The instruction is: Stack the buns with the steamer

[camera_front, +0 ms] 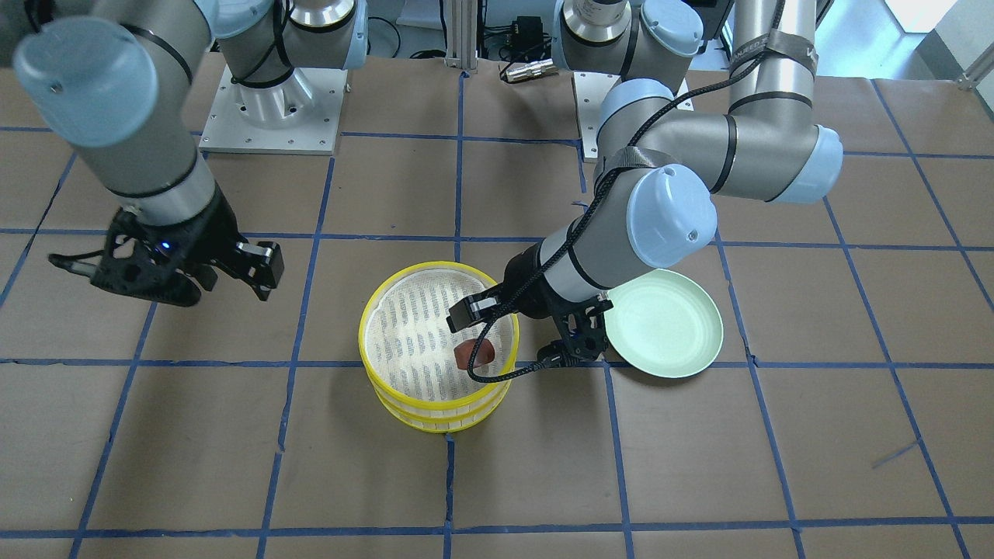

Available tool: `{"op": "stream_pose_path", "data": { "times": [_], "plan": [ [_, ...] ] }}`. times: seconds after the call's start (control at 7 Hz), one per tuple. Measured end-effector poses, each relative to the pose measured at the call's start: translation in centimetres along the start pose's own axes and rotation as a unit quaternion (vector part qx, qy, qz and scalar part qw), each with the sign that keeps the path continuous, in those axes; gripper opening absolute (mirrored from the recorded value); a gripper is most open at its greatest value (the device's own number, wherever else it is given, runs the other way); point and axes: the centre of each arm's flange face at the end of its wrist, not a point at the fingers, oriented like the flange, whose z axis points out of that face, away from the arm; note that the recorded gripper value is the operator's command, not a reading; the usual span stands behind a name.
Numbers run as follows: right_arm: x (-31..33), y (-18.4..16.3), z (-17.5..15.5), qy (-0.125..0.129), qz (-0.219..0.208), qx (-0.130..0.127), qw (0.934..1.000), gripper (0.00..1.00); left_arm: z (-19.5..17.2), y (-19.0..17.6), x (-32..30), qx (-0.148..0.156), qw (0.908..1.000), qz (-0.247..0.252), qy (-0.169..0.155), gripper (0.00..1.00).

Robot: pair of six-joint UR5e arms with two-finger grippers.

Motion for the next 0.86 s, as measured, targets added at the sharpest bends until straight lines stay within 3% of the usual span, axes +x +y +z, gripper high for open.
{"op": "stream_pose_path", "data": {
  "times": [0.29,0.43,0.71,0.86],
  "plan": [
    [0.1,4.3,-6.9,-0.002,-0.022,-0.011,0.9997,0.79,-5.0,1.2,0.4,0.069,0.9935,0.061,-0.066,0.99],
    [-0.9,6.2,-8.5,-0.006,-0.045,-0.009,0.9989,0.81,-8.7,3.0,0.7,0.078,0.9873,0.093,-0.102,0.99],
    [-2.6,7.6,-8.8,-0.008,-0.074,-0.009,0.9972,0.94,-15.7,7.0,0.9,0.076,0.9657,0.183,-0.168,1.00],
    [-2.9,7.6,-8.7,-0.009,-0.082,-0.008,0.9966,0.99,-17.9,8.3,0.5,0.083,0.9489,0.227,-0.203,1.00]
  ]
}}
